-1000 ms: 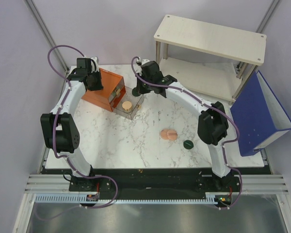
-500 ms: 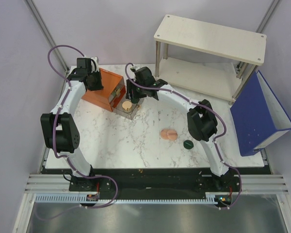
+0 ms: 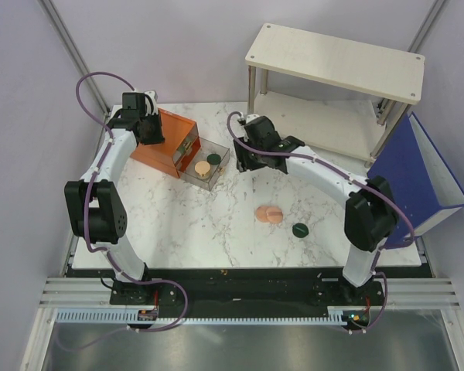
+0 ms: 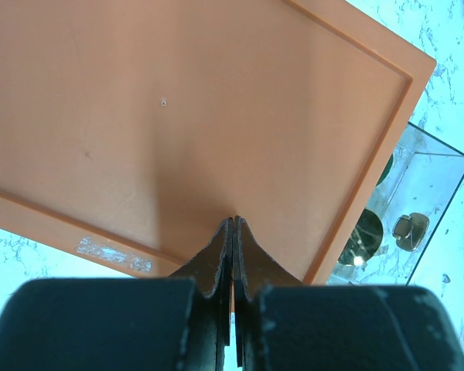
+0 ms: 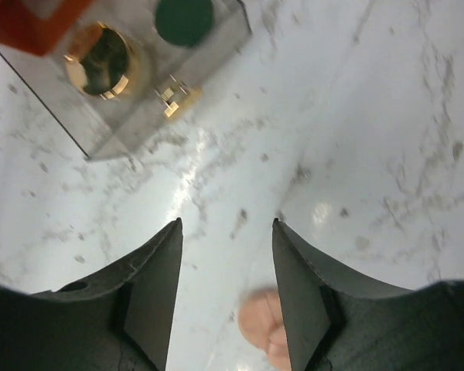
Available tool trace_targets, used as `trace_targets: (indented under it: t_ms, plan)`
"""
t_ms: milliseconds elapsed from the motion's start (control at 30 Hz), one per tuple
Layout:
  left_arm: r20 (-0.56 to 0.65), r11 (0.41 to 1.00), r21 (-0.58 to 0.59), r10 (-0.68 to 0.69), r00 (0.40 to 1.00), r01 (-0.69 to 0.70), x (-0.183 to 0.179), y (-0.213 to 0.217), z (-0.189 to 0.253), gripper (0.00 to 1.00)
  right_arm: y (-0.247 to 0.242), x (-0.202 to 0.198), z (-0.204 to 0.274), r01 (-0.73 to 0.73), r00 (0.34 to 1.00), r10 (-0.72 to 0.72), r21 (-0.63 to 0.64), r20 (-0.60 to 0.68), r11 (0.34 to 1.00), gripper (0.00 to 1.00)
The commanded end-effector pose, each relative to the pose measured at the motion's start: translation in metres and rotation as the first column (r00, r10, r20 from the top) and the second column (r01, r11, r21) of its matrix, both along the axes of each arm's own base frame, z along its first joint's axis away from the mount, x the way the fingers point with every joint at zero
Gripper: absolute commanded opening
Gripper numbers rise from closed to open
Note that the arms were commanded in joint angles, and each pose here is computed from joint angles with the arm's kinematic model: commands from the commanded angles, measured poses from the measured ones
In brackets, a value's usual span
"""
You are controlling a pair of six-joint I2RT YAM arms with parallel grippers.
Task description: Organize the makeup
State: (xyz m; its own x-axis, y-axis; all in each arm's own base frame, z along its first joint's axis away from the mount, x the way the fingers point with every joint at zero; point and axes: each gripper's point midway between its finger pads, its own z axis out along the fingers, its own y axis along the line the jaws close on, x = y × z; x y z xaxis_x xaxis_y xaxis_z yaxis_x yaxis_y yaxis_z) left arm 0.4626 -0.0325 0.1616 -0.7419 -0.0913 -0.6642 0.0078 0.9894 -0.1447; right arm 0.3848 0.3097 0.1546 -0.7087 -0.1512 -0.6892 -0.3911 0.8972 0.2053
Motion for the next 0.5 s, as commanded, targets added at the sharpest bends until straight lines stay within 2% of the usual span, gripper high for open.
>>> trace_targets:
  t_ms: [0,33,267,467]
  plan:
    - [-0.36,0.997,0.068,0.002,0.933,0.024,-0.072,0.013,-0.076,0.02,-0.068,-0.035,-0.026,0.067,0.994,-0.08,-0.158,-0.08,0.985,0.57]
    - [-0.358,0.998,0.065,-0.001,0.934,0.026,-0.072,0.012,-0.075,0.02,-0.081,-0.049,-0.043,0.071,0.988,-0.096,-0.193,-0.122,0.979,0.56]
    - [-0.36,0.998,0.058,-0.006,0.933,0.028,-0.072,0.011,-0.076,0.02,-0.148,-0.119,-0.067,0.155,0.943,-0.232,-0.305,-0.236,0.94,0.54]
    - [-0.364,0.998,0.052,-0.01,0.931,0.031,-0.073,0.01,-0.077,0.02,-0.177,-0.167,-0.089,0.211,0.894,-0.323,-0.345,-0.311,0.915,0.52]
